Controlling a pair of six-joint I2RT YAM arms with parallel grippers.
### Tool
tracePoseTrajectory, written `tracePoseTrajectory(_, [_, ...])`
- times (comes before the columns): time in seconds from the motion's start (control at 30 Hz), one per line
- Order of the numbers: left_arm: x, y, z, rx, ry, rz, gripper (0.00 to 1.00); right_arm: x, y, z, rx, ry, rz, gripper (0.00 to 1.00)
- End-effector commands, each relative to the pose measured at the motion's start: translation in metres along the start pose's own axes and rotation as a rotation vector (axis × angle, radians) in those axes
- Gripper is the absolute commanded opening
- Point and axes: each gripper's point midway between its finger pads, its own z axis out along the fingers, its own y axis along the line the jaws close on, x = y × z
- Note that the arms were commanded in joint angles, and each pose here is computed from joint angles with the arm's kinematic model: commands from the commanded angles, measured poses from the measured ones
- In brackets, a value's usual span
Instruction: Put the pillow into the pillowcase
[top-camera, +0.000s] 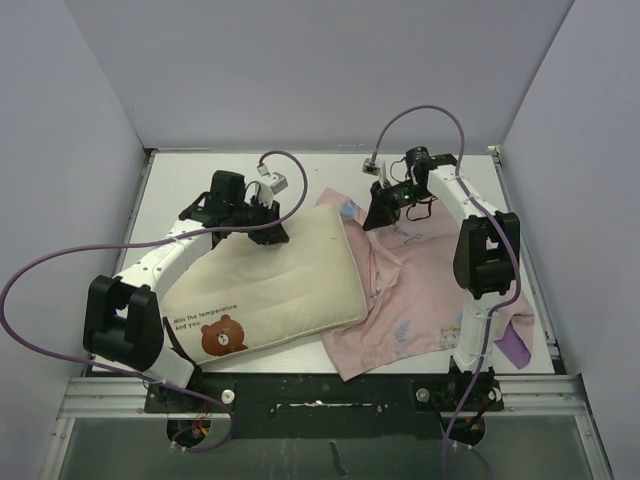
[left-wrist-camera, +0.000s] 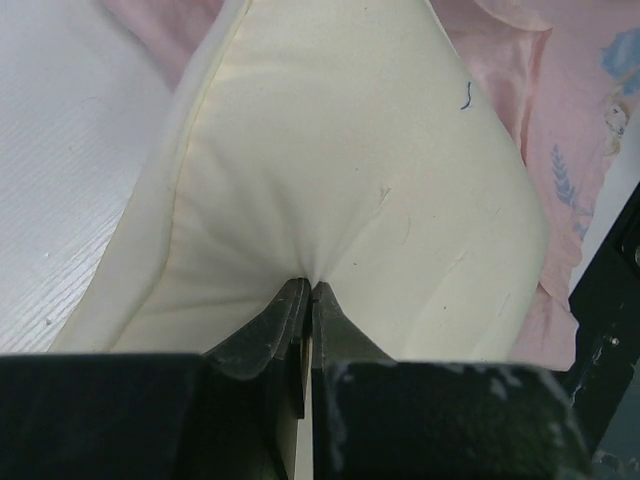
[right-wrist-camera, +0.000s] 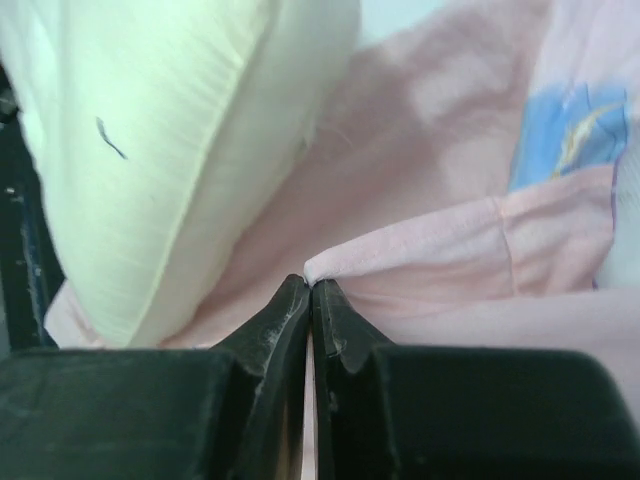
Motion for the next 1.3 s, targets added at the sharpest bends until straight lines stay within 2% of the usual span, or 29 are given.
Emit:
tracePoseTrajectory(0.0, [-0.067,-0.041,-0.012,0.157,-0.183,0.159,0.0,-0.053,0.051,-0.017,-0.134,-0.155,-0.084,0.01])
tracePoseTrajectory(0.33, [-0.062,-0.072,0.015,0.295,-0.109,0.203,0.0,-0.105,0.056,-0.037,-0.092,-0.253,-0.114,0.0])
tracePoseTrajectory(0.6, [-0.041,-0.055,0.028,0.295,-0.006,0.201,0.0,-0.139,0.076,-0.056,-0.114,-0.339,-0.169,0.0])
tracePoseTrajectory(0.87, [-0.045,-0.061,0.03,0.347,0.031,0.233,0.0,-0.155,0.096,-0.065,-0.152,-0.383,-0.198,0.0])
tracePoseTrajectory(1.0, [-0.059,-0.066,0.03,0.385,0.005,0.25,0.0,-0.147,0.095,-0.049,-0.116,-0.339,-0.176,0.0])
tracePoseTrajectory(1.13, [-0.091,-0.077,0.028,0.425,-0.086,0.262,0.0,-0.137,0.081,-0.03,-0.049,-0.289,-0.107,0.0])
tracePoseTrajectory(1.27, [-0.117,-0.075,0.032,0.431,-0.177,0.228,0.0,-0.142,0.095,-0.022,-0.084,-0.284,-0.123,0.0])
